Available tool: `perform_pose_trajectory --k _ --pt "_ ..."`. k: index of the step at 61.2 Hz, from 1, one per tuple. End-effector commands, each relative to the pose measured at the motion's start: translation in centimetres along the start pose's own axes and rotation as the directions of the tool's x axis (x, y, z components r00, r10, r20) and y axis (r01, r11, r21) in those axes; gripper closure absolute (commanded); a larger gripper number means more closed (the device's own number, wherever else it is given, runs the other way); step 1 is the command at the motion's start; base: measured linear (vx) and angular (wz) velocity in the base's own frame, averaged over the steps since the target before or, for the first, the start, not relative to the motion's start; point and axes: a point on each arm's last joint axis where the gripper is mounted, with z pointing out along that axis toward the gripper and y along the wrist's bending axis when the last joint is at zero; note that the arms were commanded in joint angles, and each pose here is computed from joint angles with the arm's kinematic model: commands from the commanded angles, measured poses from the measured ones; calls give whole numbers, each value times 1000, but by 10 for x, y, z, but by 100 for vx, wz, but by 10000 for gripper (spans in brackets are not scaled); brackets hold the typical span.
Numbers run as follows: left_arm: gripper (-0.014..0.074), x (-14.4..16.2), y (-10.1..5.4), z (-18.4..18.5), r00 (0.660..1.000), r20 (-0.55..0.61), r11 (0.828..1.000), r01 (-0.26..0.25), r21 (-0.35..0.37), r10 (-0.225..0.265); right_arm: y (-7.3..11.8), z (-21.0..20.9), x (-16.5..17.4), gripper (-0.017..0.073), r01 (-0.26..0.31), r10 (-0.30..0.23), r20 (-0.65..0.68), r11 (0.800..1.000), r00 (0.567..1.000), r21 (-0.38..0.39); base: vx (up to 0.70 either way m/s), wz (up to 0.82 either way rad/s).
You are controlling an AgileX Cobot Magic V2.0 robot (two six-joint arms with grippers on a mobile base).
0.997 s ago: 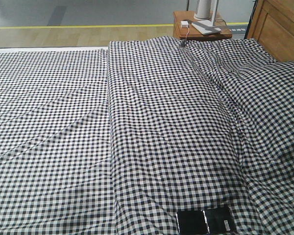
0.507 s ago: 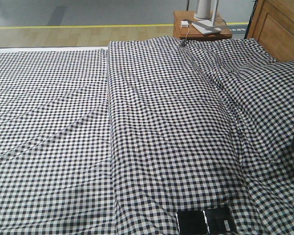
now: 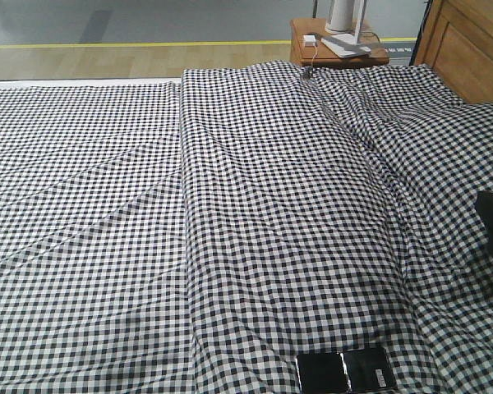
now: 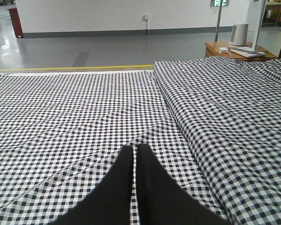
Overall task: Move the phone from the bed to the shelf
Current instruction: 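Move the right gripper down over the dark phone on the bed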
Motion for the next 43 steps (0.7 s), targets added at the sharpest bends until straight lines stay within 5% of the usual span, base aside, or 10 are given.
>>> perform_pose_trajectory --k 1,33,43 --pt "593 -6 1 0 997 76 1000 10 -9 -10 -1 -4 -17 -169 1 -2 101 1000 995 10 0 0" --pt "593 -6 1 0 997 76 1000 10 -9 -10 -1 -3 -14 -21 -3 3 66 1000 998 5 0 0" --pt "593 -6 1 0 997 76 1000 10 -9 -10 -1 -1 -17 -24 -74 73 -73 997 995 -4 0 0"
